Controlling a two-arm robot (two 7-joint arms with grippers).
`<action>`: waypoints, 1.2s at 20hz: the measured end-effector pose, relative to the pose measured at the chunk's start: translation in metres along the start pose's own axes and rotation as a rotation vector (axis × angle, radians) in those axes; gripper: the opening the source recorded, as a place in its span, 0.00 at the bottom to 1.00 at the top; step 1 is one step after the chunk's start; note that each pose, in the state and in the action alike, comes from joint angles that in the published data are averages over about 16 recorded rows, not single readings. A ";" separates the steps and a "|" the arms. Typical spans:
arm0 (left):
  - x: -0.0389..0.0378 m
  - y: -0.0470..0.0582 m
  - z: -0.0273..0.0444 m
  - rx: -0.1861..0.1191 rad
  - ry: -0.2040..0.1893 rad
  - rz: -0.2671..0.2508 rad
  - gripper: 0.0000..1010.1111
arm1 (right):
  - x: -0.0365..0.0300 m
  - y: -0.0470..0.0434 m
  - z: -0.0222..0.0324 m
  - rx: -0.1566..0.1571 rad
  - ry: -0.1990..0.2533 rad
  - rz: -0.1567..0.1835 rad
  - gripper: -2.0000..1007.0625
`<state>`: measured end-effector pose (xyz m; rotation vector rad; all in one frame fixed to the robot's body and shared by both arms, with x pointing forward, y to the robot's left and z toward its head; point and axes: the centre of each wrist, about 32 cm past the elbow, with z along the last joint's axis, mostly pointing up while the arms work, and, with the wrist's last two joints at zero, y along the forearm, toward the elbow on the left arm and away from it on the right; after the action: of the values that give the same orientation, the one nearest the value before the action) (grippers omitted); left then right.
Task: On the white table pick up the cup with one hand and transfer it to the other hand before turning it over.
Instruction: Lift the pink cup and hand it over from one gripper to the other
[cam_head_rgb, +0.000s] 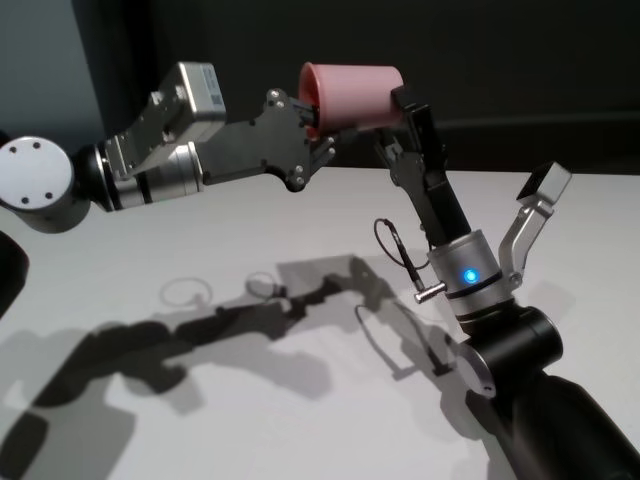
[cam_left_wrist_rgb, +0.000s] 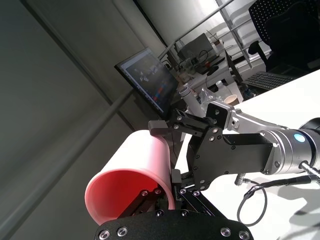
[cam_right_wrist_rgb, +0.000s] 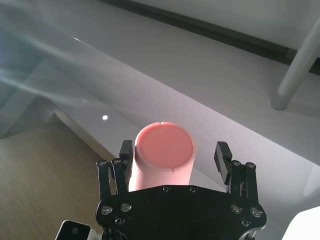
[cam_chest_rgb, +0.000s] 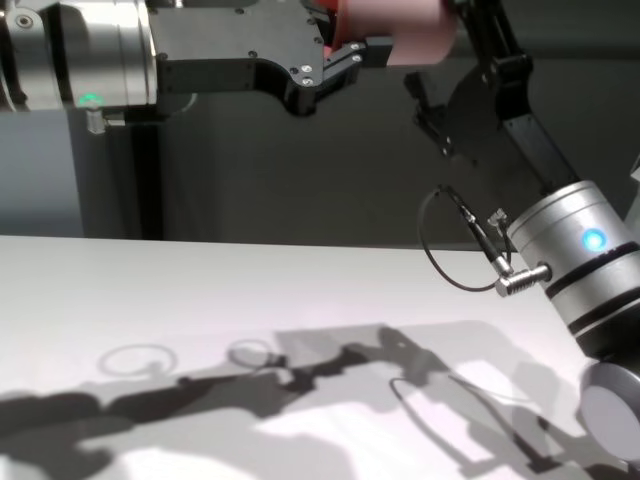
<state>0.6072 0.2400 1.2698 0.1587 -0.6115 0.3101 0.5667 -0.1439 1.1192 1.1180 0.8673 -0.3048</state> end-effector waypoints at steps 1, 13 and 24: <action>0.0000 0.000 0.0000 0.000 0.000 0.000 0.04 | 0.0003 0.0012 -0.0004 -0.001 0.001 0.002 0.99; 0.0000 0.000 0.0000 0.000 0.000 0.000 0.04 | -0.0006 0.0128 -0.0028 -0.014 0.002 0.028 0.99; 0.0000 0.000 0.0000 0.000 0.000 0.000 0.04 | -0.0033 0.0112 -0.0016 -0.008 -0.008 0.024 0.99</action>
<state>0.6072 0.2400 1.2698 0.1587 -0.6115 0.3101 0.5708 -0.1383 1.1287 1.1177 0.8466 -0.2858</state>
